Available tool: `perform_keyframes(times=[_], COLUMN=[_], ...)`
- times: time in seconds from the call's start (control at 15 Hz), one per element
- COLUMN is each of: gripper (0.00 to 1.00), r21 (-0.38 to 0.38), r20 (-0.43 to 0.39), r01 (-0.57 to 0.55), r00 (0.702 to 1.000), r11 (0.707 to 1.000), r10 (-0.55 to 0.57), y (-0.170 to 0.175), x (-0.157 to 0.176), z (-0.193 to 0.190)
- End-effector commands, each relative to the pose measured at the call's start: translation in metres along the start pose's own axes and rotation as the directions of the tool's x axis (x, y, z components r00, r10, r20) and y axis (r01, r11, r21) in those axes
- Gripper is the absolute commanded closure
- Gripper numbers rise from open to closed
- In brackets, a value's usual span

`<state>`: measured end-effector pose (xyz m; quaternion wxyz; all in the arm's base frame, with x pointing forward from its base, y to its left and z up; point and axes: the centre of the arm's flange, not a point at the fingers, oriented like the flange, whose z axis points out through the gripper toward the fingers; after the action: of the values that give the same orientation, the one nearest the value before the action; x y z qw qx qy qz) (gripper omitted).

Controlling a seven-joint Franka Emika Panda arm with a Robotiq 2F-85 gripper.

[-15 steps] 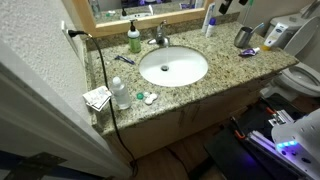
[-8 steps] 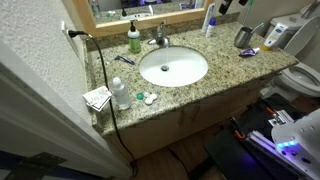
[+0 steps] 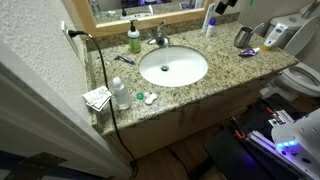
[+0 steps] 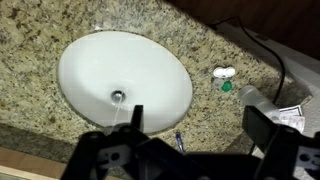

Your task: Put the shaving stick on the right side of the sink

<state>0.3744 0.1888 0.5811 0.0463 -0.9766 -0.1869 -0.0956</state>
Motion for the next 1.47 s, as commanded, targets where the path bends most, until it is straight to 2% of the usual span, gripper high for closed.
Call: perform_keyframes(times=[0.0,0.13,0.2,0.33,0.4,0.47,0.53,0.67,0.73,0.93,1.0,1.2,1.27,1.4], gripper=[0.00,0.00,0.00,0.00,0.00,0.00,0.00,0.00,0.00,0.00,0.00,0.00,0.00,0.00], r21=[0.007,0.011,-0.007,0.017,0.030,0.023,0.033,0.014,0.017,0.033,0.013,0.011,0.008,0.031], r20=[0.000,0.000,0.081,0.215,0.268,0.282,0.260,0.166,0.082,-0.068,-0.006,-0.054,0.011,0.044], r01=[0.004,0.006,-0.004,0.025,0.040,0.052,0.065,0.062,0.063,0.073,0.044,0.048,0.026,0.043], r00=[1.000,1.000,0.997,0.976,0.962,0.958,0.963,0.984,0.995,0.995,0.999,0.997,1.000,0.998], r11=[1.000,1.000,1.000,1.000,0.999,0.998,0.997,0.998,0.998,0.997,0.999,0.999,1.000,0.999], r10=[-0.004,-0.006,0.005,-0.028,-0.046,-0.057,-0.072,-0.063,-0.064,-0.070,-0.044,-0.047,-0.026,-0.044], y=[0.000,0.000,0.000,0.000,0.000,0.000,-0.002,-0.002,-0.002,-0.004,-0.004,-0.004,-0.001,0.003], x=[0.000,0.000,-0.005,-0.014,-0.019,-0.021,-0.021,-0.015,-0.009,0.006,0.002,0.007,0.014,0.037], z=[0.000,0.000,-0.003,-0.003,-0.003,-0.002,-0.001,-0.001,-0.001,-0.008,-0.015,-0.018,-0.008,0.022])
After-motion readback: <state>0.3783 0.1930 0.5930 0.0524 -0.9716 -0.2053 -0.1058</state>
